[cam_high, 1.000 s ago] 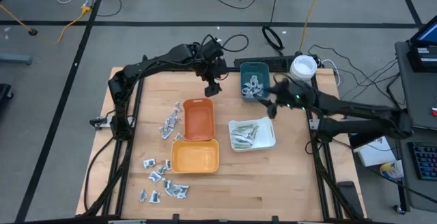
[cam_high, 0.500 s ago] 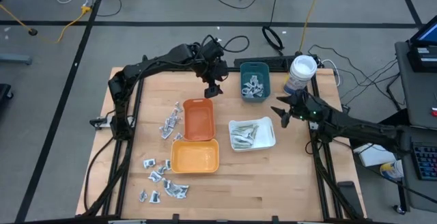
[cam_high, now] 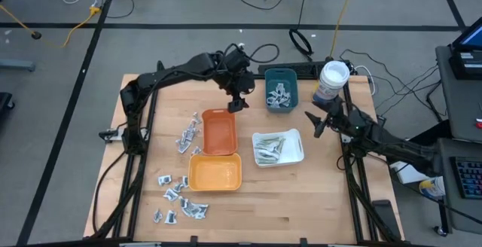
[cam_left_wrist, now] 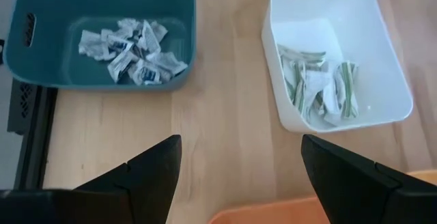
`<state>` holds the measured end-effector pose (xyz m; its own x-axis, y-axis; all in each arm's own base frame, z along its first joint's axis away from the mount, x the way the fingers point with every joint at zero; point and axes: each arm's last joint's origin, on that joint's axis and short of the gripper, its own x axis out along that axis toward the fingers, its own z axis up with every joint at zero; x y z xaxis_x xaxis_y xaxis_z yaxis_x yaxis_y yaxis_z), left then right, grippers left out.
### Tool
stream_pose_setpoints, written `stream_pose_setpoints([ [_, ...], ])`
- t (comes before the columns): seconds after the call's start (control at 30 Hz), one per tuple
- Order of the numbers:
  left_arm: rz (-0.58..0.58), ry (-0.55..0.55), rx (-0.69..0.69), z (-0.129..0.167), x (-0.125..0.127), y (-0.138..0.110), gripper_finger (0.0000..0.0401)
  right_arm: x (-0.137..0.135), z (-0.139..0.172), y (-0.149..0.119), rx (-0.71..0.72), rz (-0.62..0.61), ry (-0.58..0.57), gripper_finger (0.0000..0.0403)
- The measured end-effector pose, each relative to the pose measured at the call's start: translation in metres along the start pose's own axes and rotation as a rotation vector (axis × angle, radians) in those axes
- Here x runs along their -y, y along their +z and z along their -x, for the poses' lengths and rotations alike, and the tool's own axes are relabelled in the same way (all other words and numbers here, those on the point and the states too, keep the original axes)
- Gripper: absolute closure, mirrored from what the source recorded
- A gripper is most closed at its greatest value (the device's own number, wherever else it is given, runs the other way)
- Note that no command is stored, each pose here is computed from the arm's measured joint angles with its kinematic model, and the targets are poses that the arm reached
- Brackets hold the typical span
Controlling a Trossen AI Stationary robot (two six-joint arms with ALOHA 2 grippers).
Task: Pick & Place First Aid Supplies
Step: Put the orange sachet into the orange bin
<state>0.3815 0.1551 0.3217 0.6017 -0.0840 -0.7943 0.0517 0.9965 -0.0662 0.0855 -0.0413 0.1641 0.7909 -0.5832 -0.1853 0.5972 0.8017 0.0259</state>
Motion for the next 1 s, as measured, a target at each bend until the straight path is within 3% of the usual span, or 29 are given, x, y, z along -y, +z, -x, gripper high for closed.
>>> stream_pose_setpoints([
  [0.3,0.003,0.018,0.094,-0.002,0.004,0.012,0.0093,0.001,0.003,0.002,0.064,0.019,0.002,0.0145],
  [0.53,0.043,0.002,0.114,-0.002,0.004,0.014,0.0093,0.000,0.003,0.013,0.229,0.086,-0.011,0.0145],
  [0.7,0.063,-0.001,0.114,-0.002,0.005,0.014,0.0093,0.001,0.002,0.015,0.303,0.004,-0.008,0.0146],
  [1.0,0.075,0.006,0.110,-0.004,0.011,0.016,0.0093,0.000,-0.003,0.006,0.198,-0.013,-0.005,0.0145],
])
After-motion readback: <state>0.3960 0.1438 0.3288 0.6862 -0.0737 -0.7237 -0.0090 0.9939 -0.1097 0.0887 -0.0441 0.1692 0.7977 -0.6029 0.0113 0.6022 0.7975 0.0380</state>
